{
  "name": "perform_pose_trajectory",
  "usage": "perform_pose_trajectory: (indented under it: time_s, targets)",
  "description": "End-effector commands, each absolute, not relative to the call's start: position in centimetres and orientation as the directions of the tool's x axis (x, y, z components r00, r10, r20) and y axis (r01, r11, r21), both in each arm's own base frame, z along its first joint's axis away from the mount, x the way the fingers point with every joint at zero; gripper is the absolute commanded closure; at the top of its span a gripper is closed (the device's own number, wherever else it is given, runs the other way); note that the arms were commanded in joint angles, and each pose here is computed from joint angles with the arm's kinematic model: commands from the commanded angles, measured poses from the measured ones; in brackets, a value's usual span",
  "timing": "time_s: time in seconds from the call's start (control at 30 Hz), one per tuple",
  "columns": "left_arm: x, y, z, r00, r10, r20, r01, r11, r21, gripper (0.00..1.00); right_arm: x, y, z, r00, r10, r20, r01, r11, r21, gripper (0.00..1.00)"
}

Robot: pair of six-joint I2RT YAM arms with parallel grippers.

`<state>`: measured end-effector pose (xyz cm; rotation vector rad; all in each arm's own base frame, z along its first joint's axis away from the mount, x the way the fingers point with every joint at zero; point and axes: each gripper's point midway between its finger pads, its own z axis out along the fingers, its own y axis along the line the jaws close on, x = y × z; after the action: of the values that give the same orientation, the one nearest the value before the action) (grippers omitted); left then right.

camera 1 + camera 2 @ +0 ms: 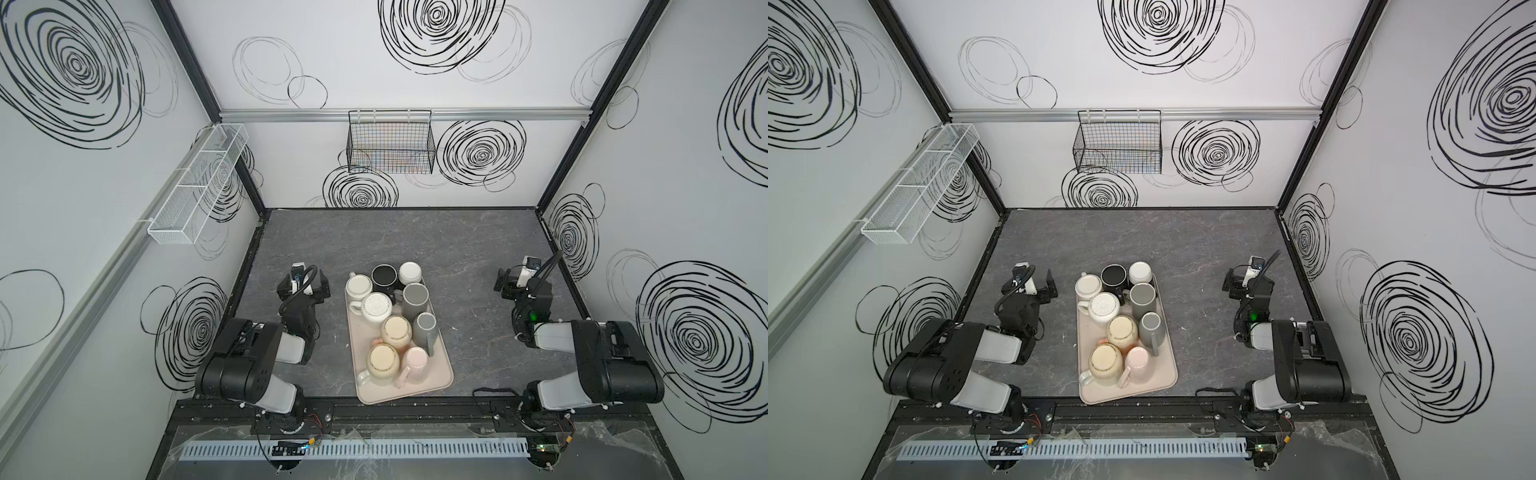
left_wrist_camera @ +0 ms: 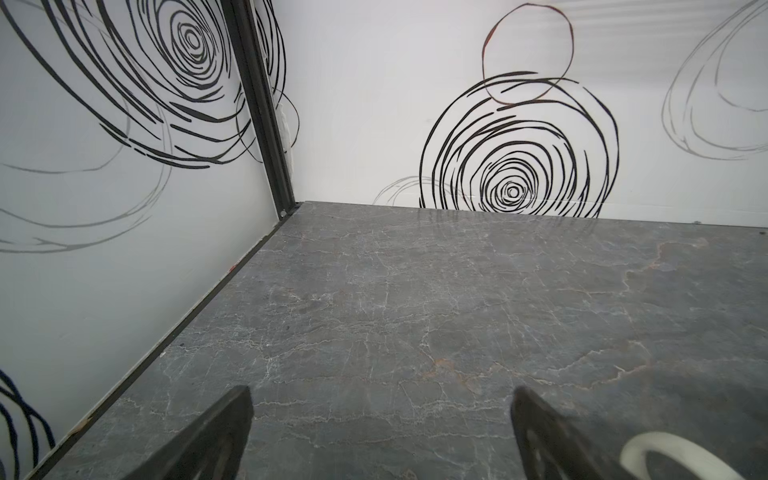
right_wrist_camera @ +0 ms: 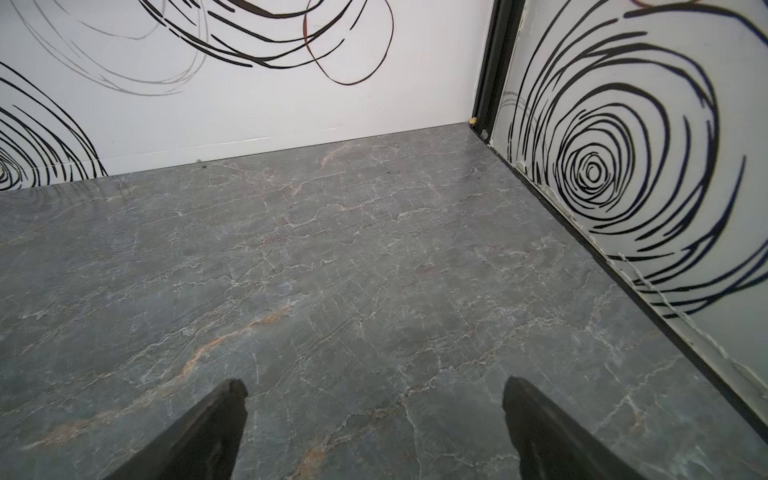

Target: Turn the mug right side up

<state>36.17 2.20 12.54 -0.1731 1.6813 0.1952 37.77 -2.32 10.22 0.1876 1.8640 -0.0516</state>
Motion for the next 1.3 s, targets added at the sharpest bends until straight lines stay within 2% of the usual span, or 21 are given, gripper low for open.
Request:
perform_pose_trajectory:
  time_s: [0.0, 1.1, 1.27]
  targets:
    - [36.5, 2.2, 14.5, -0.049, -0.007, -0.999, -0.225, 0.974, 0.004, 0.01, 38.0, -2.6, 10.5, -0.277, 0.108, -0.955, 0.166, 0.984, 0.063, 0.0]
    - [36.3, 2.4, 14.9, -0.028, -0.028, -0.999, -0.207, 0.978, -0.022, 0.01, 38.0, -2.6, 10.7, -0.271, 0.118, -0.955, 0.148, 0.986, 0.08, 0.0]
    - [34.7, 4.3, 17.1, 0.009, -0.058, -0.998, -0.317, 0.947, -0.058, 0.01, 38.6, -3.5, 13.1, -0.317, 0.159, -0.935, 0.186, 0.977, 0.104, 0.0]
